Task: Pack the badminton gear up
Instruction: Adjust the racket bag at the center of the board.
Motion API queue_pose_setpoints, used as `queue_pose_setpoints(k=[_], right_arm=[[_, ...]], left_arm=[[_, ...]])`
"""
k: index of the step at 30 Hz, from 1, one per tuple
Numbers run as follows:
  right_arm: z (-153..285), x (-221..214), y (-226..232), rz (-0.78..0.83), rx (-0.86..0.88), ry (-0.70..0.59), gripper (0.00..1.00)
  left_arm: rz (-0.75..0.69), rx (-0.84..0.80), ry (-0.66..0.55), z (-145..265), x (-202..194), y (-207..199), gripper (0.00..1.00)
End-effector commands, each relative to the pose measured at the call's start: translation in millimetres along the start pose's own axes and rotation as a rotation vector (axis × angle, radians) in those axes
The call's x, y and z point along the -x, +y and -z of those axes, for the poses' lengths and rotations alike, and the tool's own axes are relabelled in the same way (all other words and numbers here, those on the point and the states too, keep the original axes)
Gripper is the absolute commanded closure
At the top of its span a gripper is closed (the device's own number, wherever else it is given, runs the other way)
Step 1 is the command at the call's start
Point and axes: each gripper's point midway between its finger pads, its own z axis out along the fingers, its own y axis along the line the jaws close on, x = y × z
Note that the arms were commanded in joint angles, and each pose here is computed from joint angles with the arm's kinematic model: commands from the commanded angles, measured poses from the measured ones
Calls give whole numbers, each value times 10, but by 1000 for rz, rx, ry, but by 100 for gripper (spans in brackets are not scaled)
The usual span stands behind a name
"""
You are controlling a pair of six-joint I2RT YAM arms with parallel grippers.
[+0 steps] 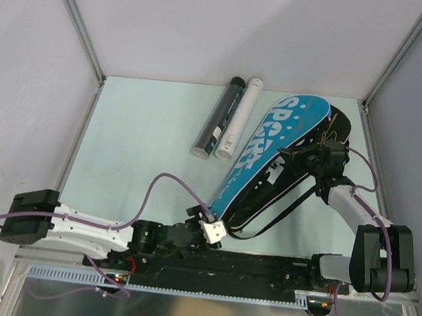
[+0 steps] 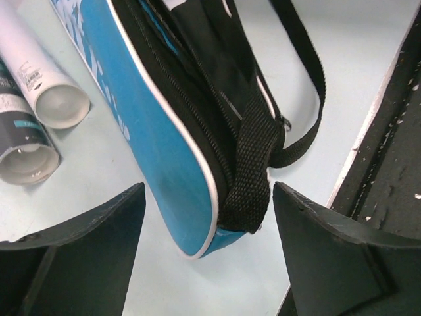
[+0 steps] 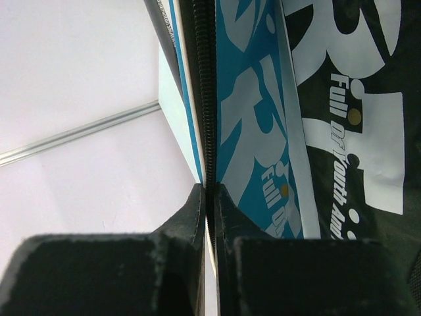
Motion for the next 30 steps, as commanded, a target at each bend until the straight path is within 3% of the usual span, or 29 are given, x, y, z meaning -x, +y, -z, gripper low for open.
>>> queue_pose_setpoints(k=[1,6,10,18,19,21,23,26,30], right_arm=[[108,11,531,1,165,1,100],[99,15,519,-3,163,10,100],[90,15,510,-6,162,8,100],[77,-53,532,-4,186,41,100],[83,-65,531,5,187,45,100],[92,-88,515,65,194,53,94],[112,-94,458,138,182,51,81],[189,-3,372,237,160,25,61],[442,251,448,336,187,-53,44]], left_arm=[[34,86,-34,21,31,138,16],[32,98,-54,68,13,187,15],[29,91,-88,106,23,198,22],[22,66,-93,59,45,133,55],[24,67,-94,61,50,137,65],[34,65,-100,71,79,139,81],[48,55,-114,94,140,141,94],[73,54,-123,126,226,170,99],[118,47,-114,141,300,190,100]])
